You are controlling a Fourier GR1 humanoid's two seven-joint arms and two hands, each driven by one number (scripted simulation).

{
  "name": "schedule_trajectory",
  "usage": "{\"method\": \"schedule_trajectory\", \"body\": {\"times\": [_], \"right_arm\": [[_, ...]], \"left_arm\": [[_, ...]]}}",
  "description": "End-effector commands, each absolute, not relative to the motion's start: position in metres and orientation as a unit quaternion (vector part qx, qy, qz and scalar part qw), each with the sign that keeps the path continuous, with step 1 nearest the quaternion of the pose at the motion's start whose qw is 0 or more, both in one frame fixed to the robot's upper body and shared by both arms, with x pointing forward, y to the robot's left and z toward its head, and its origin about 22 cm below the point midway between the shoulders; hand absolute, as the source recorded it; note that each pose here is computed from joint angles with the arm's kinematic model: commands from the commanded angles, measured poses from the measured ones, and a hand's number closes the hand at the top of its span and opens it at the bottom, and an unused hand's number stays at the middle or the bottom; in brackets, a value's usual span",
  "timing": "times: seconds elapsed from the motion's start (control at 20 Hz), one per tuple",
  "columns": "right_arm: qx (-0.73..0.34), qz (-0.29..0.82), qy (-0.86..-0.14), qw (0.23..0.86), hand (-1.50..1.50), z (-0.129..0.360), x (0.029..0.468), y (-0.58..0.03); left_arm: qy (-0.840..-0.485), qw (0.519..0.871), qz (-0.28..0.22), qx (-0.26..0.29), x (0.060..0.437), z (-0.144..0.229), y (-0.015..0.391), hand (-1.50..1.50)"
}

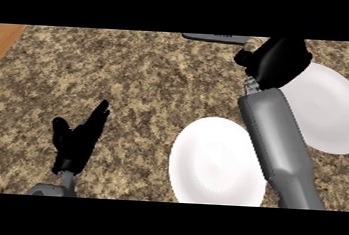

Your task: Pick the cupcake from the plate and place it in the plate

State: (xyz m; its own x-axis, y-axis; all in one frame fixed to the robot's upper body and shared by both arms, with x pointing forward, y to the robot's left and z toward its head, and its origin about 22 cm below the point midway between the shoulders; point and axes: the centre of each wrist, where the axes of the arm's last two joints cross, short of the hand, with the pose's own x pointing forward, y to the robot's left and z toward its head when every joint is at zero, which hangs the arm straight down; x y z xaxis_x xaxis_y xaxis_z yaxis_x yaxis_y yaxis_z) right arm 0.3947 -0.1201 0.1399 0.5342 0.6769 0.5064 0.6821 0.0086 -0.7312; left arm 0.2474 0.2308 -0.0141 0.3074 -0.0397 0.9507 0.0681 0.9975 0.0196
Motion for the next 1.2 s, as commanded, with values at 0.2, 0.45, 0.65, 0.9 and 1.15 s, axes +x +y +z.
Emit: {"method": "schedule_trajectory", "body": {"times": [0.2, 0.45, 0.65, 0.9, 1.15], "right_arm": [[-0.704, -0.188, -0.458, 0.509, 1.5, 0.114, 0.399, -0.155], [-0.74, -0.214, -0.433, 0.468, 1.5, 0.09, 0.394, -0.197], [-0.75, -0.224, -0.407, 0.472, 1.5, 0.077, 0.393, -0.23], [-0.752, -0.243, -0.413, 0.453, 1.5, 0.05, 0.386, -0.276], [-0.759, -0.237, -0.404, 0.453, 1.5, 0.036, 0.381, -0.313]], "left_arm": [[-0.566, 0.824, -0.024, -0.013, 0.244, -0.021, 0.226, 0.0], [-0.564, 0.825, -0.016, -0.009, 0.233, -0.028, 0.234, 0.0], [-0.564, 0.826, -0.014, -0.005, 0.24, -0.026, 0.222, 0.0], [-0.568, 0.823, -0.01, 0.003, 0.235, -0.035, 0.224, 0.0], [-0.565, 0.825, -0.011, 0.001, 0.234, -0.027, 0.23, 0.0]]}}
